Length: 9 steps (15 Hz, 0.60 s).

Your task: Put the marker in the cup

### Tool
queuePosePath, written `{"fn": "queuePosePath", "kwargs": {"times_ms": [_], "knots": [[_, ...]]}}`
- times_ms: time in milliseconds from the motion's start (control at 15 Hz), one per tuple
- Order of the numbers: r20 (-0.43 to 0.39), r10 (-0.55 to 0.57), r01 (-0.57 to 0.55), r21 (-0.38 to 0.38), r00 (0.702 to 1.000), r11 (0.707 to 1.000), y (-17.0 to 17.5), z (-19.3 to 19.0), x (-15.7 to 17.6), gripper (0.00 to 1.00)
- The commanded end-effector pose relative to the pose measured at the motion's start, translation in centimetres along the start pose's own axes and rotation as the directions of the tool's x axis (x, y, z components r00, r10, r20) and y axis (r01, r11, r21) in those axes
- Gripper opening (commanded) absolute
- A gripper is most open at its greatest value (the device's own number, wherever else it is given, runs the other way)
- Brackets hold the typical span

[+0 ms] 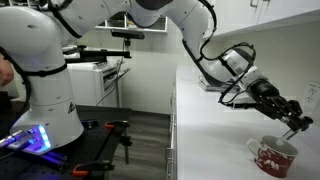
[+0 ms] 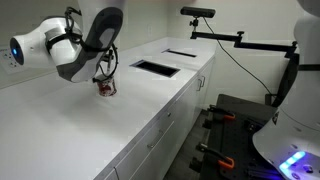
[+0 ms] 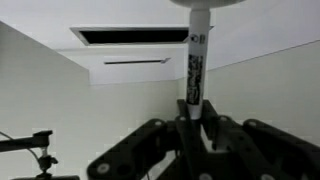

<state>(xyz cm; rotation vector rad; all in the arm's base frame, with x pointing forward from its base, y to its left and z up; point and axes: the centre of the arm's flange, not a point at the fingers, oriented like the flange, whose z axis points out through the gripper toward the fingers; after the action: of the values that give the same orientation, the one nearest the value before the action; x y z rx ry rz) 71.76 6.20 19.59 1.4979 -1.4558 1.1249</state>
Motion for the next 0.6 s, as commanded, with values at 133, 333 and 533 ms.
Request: {"fn": "queuePosePath", "kwargs": {"times_ms": [133,333,533], "knots": [[0.011,0.004,-0.004,-0.006,1.000,1.000,-1.5,1.1,-2.1,0.05],[0.025,-0.004,0.004,-0.009,1.000,1.000,-1.6,1.0,-3.0,0.05],[0.024,0.009,-0.008,-0.010,1.000,1.000,-1.6,0.9,-2.9,0.46]]}}
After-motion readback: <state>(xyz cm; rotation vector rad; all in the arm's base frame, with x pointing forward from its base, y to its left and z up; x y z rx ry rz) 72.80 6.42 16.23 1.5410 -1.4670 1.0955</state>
